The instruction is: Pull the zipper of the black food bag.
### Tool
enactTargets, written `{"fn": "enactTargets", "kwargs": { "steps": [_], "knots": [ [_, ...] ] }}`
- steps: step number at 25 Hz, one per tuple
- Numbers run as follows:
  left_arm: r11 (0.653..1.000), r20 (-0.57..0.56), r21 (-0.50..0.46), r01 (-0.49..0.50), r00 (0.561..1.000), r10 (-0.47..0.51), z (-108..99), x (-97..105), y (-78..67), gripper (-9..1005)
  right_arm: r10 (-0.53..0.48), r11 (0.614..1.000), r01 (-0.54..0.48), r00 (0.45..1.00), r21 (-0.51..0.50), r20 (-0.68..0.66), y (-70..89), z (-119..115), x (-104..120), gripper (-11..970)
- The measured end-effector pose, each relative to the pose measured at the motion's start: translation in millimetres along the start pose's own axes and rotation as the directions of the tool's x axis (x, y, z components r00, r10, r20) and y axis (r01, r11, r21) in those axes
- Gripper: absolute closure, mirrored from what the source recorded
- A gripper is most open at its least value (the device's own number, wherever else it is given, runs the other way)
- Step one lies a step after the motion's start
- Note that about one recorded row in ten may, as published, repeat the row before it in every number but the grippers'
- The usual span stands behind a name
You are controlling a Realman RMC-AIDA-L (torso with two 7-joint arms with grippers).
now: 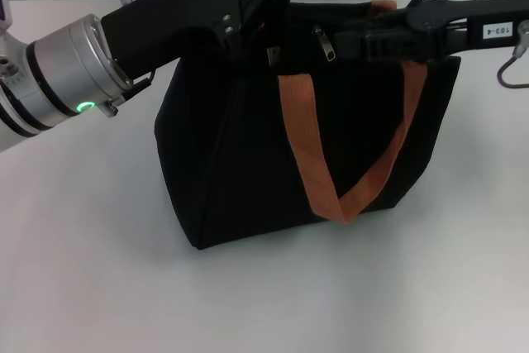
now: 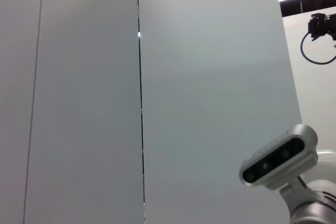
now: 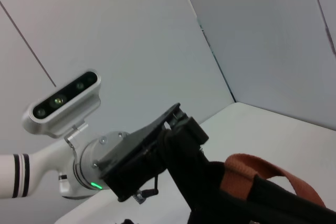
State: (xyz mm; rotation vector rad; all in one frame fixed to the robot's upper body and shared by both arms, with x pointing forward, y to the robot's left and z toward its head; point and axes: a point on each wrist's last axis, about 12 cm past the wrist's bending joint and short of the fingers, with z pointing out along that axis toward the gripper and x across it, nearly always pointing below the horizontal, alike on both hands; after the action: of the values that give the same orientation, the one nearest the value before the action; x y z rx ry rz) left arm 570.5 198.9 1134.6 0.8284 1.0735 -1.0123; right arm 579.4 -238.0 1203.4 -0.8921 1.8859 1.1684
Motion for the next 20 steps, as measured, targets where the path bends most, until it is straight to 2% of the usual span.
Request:
{"fn": "enactTargets", "kwargs": {
  "steps": [3,11,16,20],
  "knots": [
    [1.0,0.001,0.001,0.0,1.0,0.0,0,0,0.1,973,-0.003,1.0,0.003,1.0,0.009,-0.003,-2.5,5,2,601],
    [1.0,0.002,0.005,0.0,1.0,0.0,1,0,-0.2,972,-0.013,1.0,0.014,0.999,0.023,-0.037,-6.0,23,4,605],
    [1.0,0.001,0.01,-0.001,1.0,0.001,2,0,-0.4,970,-0.025,0.999,0.026,0.998,0.023,-0.055,-4.6,34,2,654],
    [1.0,0.002,0.011,-0.003,1.0,0.003,2,-1,-0.4,968,-0.022,0.999,0.023,0.999,0.027,-0.046,-4.4,34,3,692]
  ]
}}
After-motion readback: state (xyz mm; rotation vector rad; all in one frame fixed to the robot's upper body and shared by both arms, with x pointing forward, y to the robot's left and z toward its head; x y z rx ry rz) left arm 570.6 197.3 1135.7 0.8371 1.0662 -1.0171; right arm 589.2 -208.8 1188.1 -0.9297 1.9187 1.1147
